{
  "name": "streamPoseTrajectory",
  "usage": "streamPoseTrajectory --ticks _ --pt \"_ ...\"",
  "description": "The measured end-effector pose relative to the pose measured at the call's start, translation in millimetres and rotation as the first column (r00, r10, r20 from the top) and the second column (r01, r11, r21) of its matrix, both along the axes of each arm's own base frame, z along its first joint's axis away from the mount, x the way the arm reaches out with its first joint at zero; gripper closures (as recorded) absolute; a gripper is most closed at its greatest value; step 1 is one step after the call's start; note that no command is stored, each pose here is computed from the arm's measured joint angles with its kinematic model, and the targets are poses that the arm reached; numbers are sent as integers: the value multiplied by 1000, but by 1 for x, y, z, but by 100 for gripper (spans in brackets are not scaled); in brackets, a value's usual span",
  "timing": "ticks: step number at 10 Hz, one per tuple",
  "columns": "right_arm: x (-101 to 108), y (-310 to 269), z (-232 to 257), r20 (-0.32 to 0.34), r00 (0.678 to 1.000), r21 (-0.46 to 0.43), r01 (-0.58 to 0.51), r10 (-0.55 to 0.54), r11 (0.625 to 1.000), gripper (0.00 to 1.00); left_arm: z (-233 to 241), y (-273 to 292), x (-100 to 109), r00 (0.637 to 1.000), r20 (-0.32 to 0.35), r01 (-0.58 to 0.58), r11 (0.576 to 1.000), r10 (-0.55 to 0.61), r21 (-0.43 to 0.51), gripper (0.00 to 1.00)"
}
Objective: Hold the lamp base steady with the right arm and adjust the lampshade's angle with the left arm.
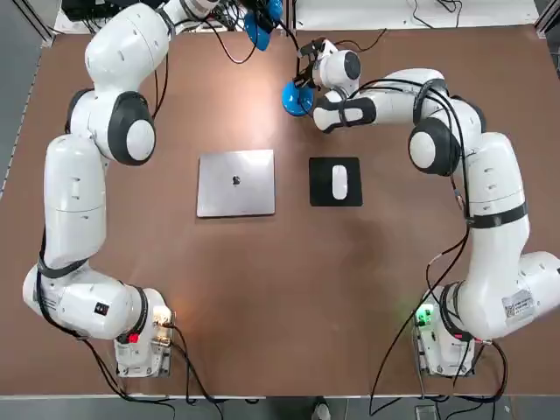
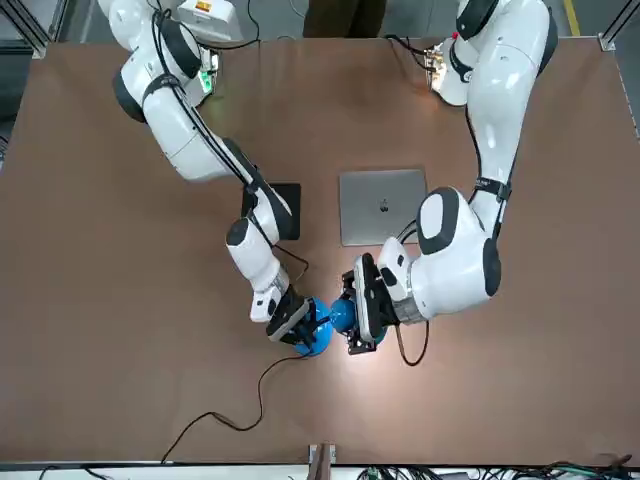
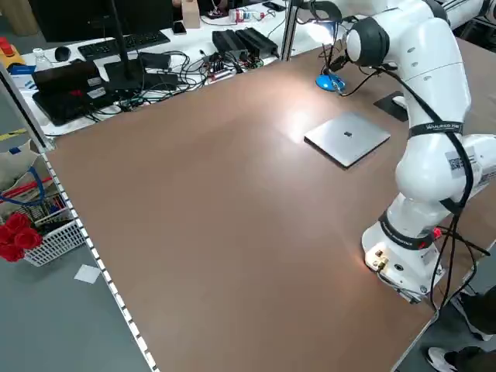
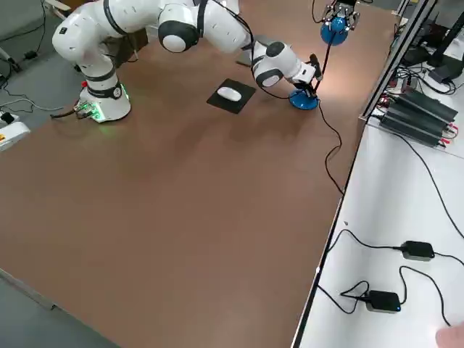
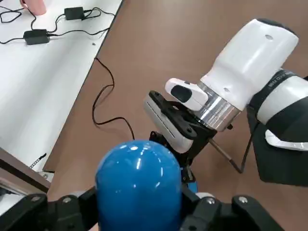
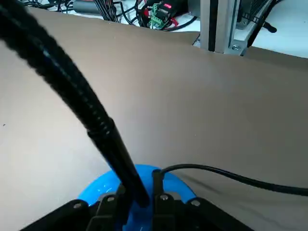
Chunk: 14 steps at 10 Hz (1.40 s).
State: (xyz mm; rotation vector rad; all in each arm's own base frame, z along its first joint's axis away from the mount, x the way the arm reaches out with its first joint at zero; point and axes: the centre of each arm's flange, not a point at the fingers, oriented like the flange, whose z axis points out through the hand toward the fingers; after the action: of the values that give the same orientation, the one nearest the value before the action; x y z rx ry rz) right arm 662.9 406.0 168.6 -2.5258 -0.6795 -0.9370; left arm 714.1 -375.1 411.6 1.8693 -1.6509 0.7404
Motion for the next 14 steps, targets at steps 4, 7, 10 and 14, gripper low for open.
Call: streamPoseTrajectory --ticks 4,7,10,14 --pt "0 0 0 1 1000 -1 -1 1 1000 77 -1 -3 -1 995 -73 -70 998 69 0 56" --pt "0 0 0 3 1000 -2 -2 2 1000 77 -1 -6 -3 979 -145 -142 990 140 2 57" --pt "0 0 0 4 1000 -4 -2 2 1000 77 -1 -10 -4 968 -177 -178 984 176 8 59" --pt "0 0 0 6 1000 -3 -3 3 1000 77 -1 -8 -3 919 -274 -289 957 283 22 59"
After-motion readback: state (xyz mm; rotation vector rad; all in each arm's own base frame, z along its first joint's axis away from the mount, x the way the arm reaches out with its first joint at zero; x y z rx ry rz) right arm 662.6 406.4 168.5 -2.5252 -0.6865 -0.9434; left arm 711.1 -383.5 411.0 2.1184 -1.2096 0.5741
